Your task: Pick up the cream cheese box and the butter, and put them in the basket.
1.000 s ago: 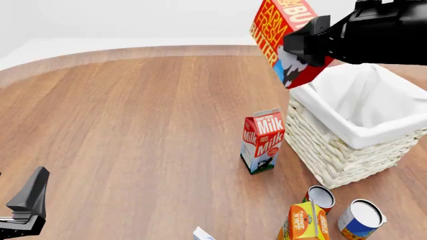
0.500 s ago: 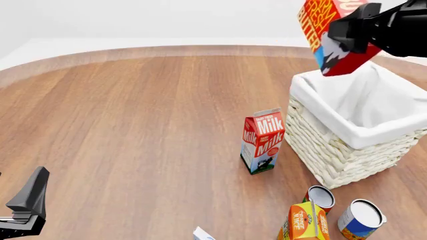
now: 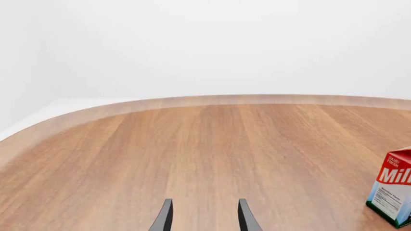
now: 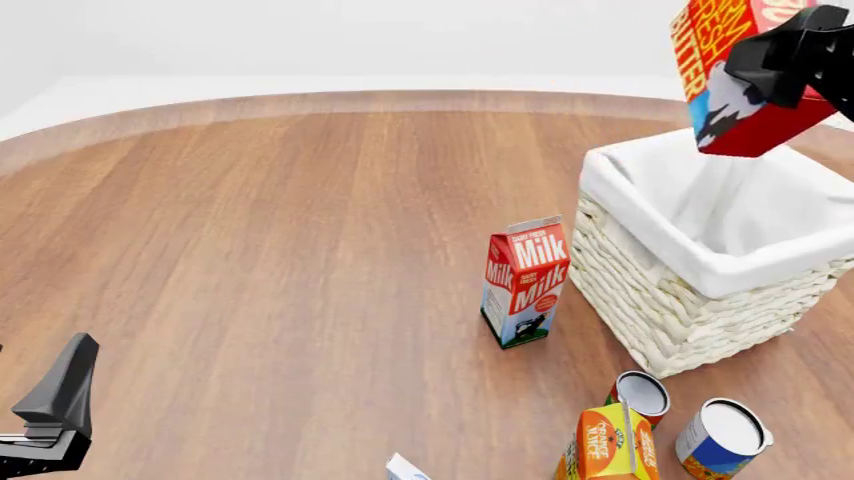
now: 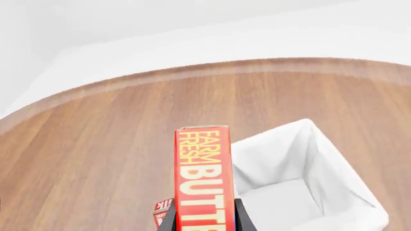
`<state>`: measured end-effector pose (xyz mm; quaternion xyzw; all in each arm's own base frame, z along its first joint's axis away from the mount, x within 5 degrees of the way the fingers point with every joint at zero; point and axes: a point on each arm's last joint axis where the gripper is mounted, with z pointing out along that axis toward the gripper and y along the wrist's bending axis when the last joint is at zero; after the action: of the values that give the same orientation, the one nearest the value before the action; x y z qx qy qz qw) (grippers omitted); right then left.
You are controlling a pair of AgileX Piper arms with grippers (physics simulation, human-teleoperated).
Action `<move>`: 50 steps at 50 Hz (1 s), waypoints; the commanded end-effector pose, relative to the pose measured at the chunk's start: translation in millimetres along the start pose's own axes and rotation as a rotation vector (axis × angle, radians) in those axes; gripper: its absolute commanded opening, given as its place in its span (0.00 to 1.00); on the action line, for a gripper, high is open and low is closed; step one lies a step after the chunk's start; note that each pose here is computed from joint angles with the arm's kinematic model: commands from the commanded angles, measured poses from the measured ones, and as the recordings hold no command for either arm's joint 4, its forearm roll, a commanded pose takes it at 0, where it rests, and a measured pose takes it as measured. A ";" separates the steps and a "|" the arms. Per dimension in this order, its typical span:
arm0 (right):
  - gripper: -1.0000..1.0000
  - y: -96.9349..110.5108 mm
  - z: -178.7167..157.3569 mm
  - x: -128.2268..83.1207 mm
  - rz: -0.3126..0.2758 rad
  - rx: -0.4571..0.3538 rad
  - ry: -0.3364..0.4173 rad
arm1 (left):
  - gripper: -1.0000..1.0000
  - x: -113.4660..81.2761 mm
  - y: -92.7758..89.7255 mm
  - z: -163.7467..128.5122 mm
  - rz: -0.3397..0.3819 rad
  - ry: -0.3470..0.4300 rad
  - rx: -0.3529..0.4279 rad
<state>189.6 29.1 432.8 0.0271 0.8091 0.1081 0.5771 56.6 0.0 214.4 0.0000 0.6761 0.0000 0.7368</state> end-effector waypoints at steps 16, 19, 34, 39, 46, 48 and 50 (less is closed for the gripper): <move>0.00 -24.7 18.6 12.1 0.168 0.089 -0.051 | 1.00 0.0 0.0 0.0 0.000 0.000 0.000; 0.00 -27.6 22.2 13.1 0.181 0.099 -0.054 | 1.00 0.0 0.0 0.0 0.000 0.000 0.000; 0.00 -46.1 45.4 28.6 0.235 0.155 -0.051 | 1.00 0.0 0.0 0.0 0.000 0.000 0.000; 0.00 -51.0 49.9 32.7 0.255 0.168 -0.058 | 1.00 0.0 0.0 0.0 0.000 0.000 0.000; 0.00 -54.7 56.5 39.2 0.268 0.174 -0.059 | 1.00 0.0 0.0 0.0 0.000 0.000 0.000; 0.00 -55.8 58.7 41.2 0.270 0.176 -0.057 | 1.00 0.0 0.0 0.0 0.000 0.000 0.000; 0.00 -57.2 61.0 43.3 0.273 0.179 -0.056 | 1.00 0.0 0.0 0.0 0.000 0.000 0.000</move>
<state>232.0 -6.7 366.9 0.1733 0.7992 0.1051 0.5658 56.6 0.0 214.4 0.0000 0.6761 0.0000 0.7368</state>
